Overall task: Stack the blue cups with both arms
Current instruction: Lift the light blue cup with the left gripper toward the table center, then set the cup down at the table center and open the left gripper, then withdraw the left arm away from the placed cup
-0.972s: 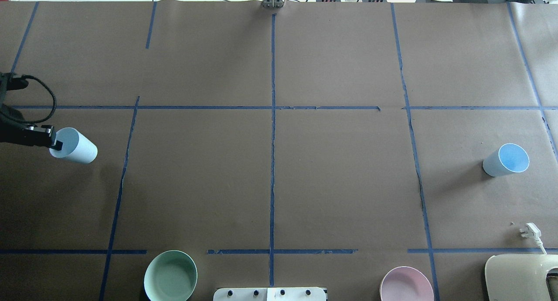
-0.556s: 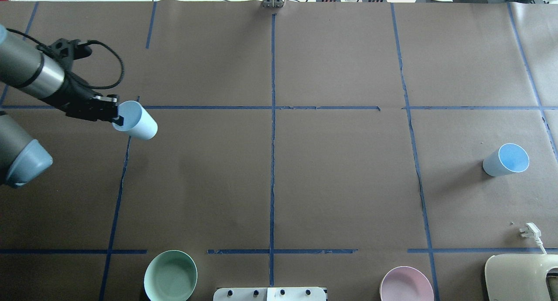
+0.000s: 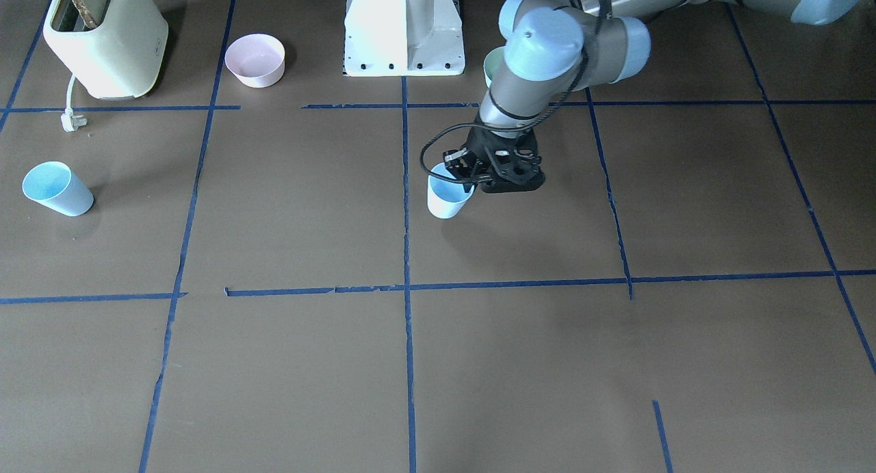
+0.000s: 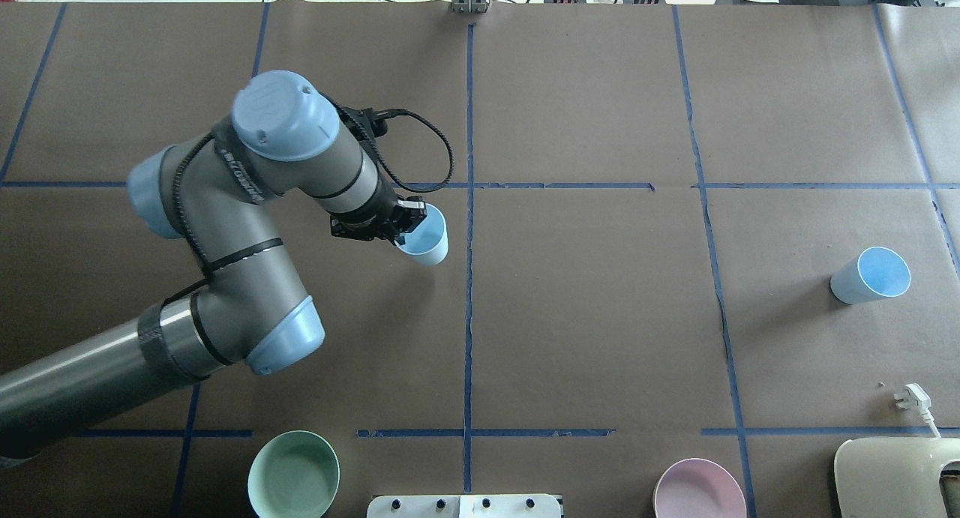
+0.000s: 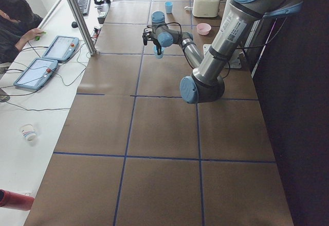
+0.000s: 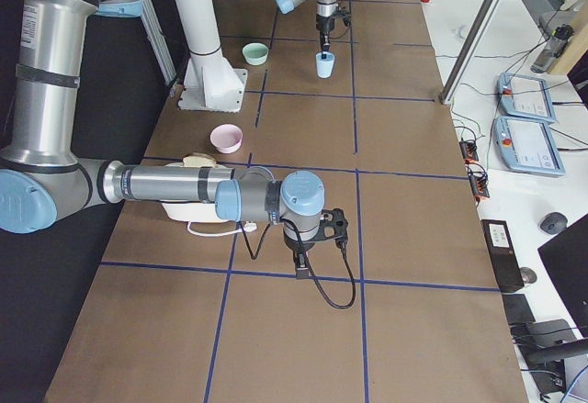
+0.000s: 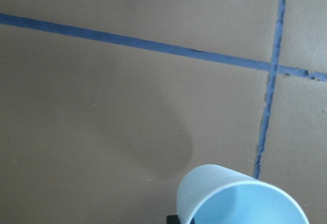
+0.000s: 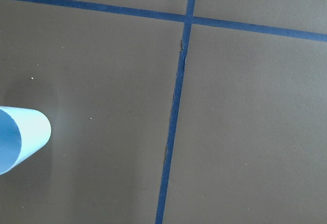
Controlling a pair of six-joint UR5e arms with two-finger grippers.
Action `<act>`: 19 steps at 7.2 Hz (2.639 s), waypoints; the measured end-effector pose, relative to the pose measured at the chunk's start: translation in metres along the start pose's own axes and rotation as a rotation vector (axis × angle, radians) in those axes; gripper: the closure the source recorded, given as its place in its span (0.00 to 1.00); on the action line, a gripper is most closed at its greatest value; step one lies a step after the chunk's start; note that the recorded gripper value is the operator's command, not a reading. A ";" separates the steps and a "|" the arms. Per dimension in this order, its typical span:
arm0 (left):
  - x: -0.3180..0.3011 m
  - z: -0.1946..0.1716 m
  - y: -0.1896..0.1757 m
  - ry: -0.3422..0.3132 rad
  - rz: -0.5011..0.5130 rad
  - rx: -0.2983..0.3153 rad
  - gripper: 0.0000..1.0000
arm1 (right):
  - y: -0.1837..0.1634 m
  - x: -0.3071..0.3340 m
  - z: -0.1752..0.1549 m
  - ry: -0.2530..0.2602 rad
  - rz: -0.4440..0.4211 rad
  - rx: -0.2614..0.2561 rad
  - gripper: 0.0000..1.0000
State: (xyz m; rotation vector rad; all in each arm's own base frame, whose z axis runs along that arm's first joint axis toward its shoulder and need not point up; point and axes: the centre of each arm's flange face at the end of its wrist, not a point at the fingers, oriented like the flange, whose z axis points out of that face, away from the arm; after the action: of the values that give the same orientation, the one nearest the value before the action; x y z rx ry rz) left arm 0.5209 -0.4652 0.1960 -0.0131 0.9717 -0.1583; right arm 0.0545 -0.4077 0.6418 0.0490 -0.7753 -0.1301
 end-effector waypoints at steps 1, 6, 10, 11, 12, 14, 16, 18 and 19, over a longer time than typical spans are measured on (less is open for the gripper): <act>0.020 0.017 0.012 -0.017 0.007 0.011 0.92 | 0.000 0.000 0.000 0.000 0.000 0.000 0.00; 0.037 0.041 0.039 -0.036 0.040 0.011 0.00 | 0.000 0.000 0.000 0.001 -0.002 -0.001 0.00; -0.007 -0.024 0.008 -0.079 0.147 0.001 0.00 | -0.005 -0.008 -0.001 0.001 -0.017 0.002 0.00; -0.057 -0.053 -0.010 -0.097 0.225 -0.009 0.00 | -0.008 -0.012 -0.002 0.000 -0.026 0.005 0.00; -0.125 -0.083 -0.034 -0.119 0.311 -0.012 0.00 | -0.011 -0.018 -0.003 -0.002 -0.036 0.007 0.00; -0.302 -0.143 -0.089 -0.182 0.454 -0.040 0.00 | -0.020 -0.028 -0.006 -0.019 -0.019 0.014 0.00; -0.484 -0.195 -0.103 -0.206 0.480 -0.079 0.00 | -0.033 -0.048 -0.008 -0.039 0.017 0.017 0.00; -0.630 -0.229 -0.079 -0.172 0.412 -0.088 0.00 | -0.045 -0.073 -0.003 -0.047 0.036 0.015 0.00; -0.665 -0.233 -0.065 -0.164 0.377 -0.089 0.00 | -0.052 -0.098 0.005 -0.056 0.062 0.034 0.00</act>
State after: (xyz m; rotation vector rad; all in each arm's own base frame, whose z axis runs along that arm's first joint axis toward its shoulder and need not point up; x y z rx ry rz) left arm -0.0473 -0.4221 0.6162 0.0743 0.8010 0.2302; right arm -0.0234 -0.4458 0.5731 0.0534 -0.8344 -0.0601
